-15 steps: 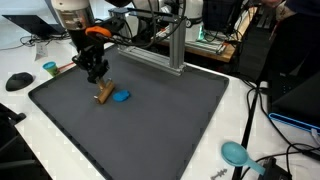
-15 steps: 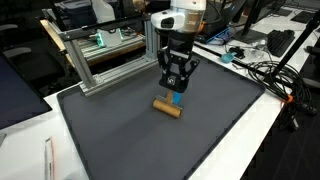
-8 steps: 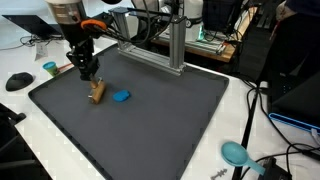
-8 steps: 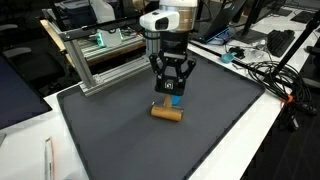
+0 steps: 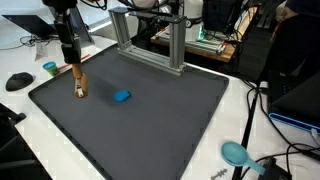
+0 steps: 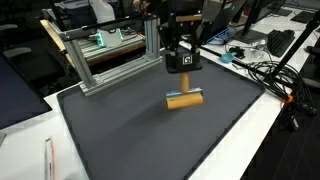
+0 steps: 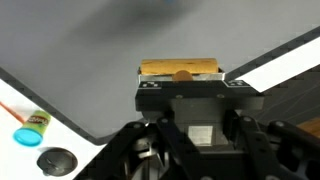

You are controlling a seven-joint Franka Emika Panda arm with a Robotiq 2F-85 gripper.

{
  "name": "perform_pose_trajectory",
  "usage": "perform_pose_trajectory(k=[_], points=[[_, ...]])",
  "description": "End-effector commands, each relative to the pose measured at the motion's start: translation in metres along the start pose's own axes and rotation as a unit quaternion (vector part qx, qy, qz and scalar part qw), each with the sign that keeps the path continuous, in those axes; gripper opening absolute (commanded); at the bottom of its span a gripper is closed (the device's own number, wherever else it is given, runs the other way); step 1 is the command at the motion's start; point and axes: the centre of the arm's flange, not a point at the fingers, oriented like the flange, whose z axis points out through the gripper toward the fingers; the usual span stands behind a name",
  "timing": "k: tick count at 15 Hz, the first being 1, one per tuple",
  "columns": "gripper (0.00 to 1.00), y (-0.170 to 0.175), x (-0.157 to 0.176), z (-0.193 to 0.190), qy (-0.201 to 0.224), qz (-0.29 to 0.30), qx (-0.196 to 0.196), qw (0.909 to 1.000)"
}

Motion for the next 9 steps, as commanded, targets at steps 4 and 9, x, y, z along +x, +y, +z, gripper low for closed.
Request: perform_pose_trajectory(k=[4, 9], points=[[0.22, -0.046, -0.031, -0.029, -0.011, -0.175, 0.066, 0.9823], [0.22, -0.048, -0.051, 0.005, -0.063, -0.299, 0.096, 0.9474]])
